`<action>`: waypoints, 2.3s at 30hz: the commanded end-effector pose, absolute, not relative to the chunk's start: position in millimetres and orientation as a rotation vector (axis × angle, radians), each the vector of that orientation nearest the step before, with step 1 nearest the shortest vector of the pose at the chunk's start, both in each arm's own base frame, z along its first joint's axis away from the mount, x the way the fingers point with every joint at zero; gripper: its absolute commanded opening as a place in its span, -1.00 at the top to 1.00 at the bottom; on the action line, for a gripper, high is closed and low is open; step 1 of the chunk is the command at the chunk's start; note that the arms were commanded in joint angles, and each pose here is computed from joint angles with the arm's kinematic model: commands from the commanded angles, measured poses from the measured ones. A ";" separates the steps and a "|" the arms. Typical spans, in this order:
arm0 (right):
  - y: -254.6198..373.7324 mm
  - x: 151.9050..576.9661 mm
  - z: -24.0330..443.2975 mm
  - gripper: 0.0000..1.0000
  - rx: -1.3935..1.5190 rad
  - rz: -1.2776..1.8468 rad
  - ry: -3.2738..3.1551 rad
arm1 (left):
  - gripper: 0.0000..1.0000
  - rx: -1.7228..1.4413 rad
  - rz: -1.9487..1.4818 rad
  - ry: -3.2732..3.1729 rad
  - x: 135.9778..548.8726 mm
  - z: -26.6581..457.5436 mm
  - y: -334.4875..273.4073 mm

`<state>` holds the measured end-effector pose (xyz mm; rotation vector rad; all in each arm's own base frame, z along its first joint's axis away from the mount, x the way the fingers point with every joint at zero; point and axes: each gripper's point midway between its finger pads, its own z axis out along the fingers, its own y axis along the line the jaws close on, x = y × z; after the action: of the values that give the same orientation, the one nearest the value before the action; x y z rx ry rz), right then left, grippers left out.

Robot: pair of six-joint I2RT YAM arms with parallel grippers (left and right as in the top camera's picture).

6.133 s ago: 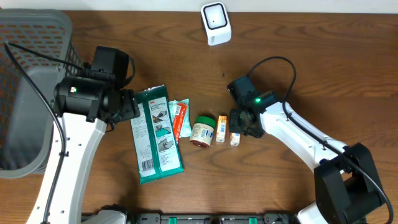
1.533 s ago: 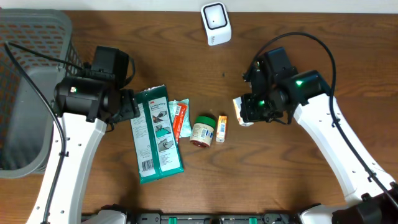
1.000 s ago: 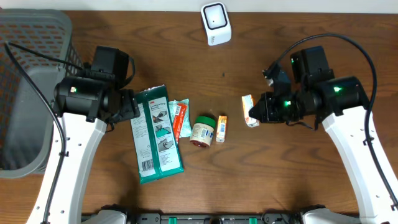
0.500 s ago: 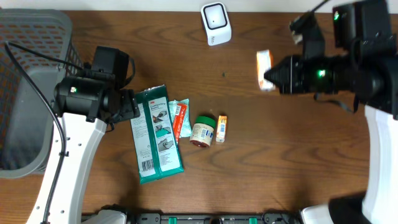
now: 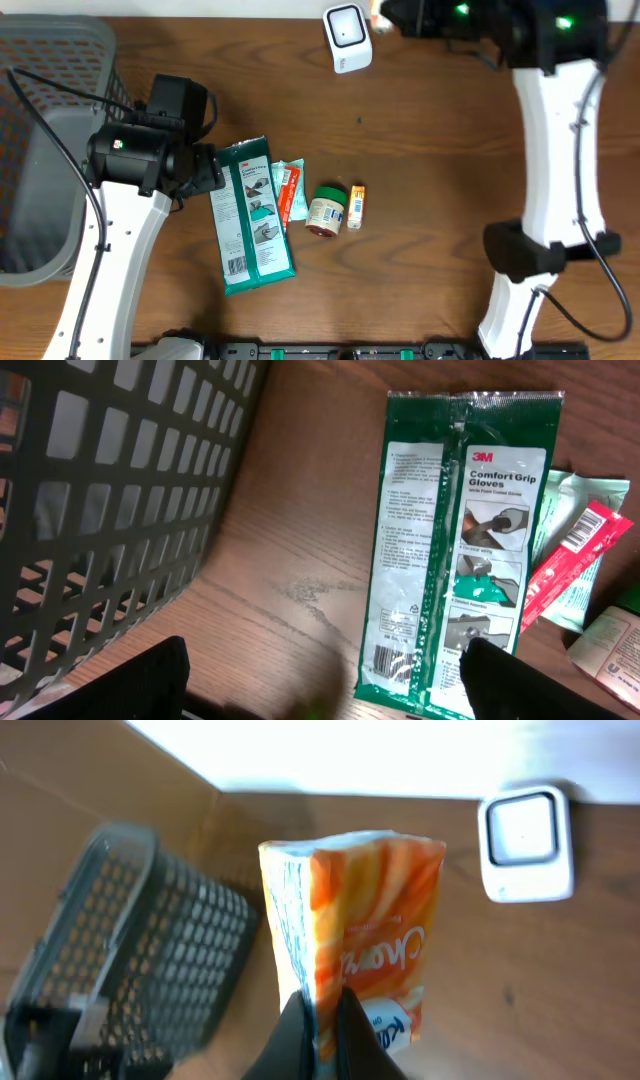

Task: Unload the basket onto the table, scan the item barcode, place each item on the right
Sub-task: 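Carry the orange pack up to the white scanner at the back, then hold the orange pack's barcode side in front of the scanner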

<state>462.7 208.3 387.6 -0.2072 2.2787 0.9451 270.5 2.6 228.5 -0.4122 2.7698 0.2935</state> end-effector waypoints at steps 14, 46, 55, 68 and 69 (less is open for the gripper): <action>244.7 599.7 288.3 0.98 -0.086 1.206 2.146 | -0.75 -0.409 0.313 2.767 270.1 229.6 5.5; 223.9 661.7 132.9 0.98 0.471 1.516 2.257 | -0.75 -0.410 0.314 2.766 270.1 229.6 5.5; 209.9 640.1 200.8 0.98 0.282 1.604 2.217 | -0.75 -0.410 0.314 2.766 270.2 229.7 5.5; 95.1 511.3 306.2 0.98 0.327 0.848 2.487 | -0.75 -0.410 0.314 2.766 270.2 229.7 5.5; 80.9 501.0 305.4 0.98 0.374 0.769 2.516 | -0.75 -0.410 0.314 2.766 270.1 229.6 5.5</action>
<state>506.4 126.5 307.4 0.3711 2.5037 1.0688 270.3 2.7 228.3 -0.4122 2.7705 0.2939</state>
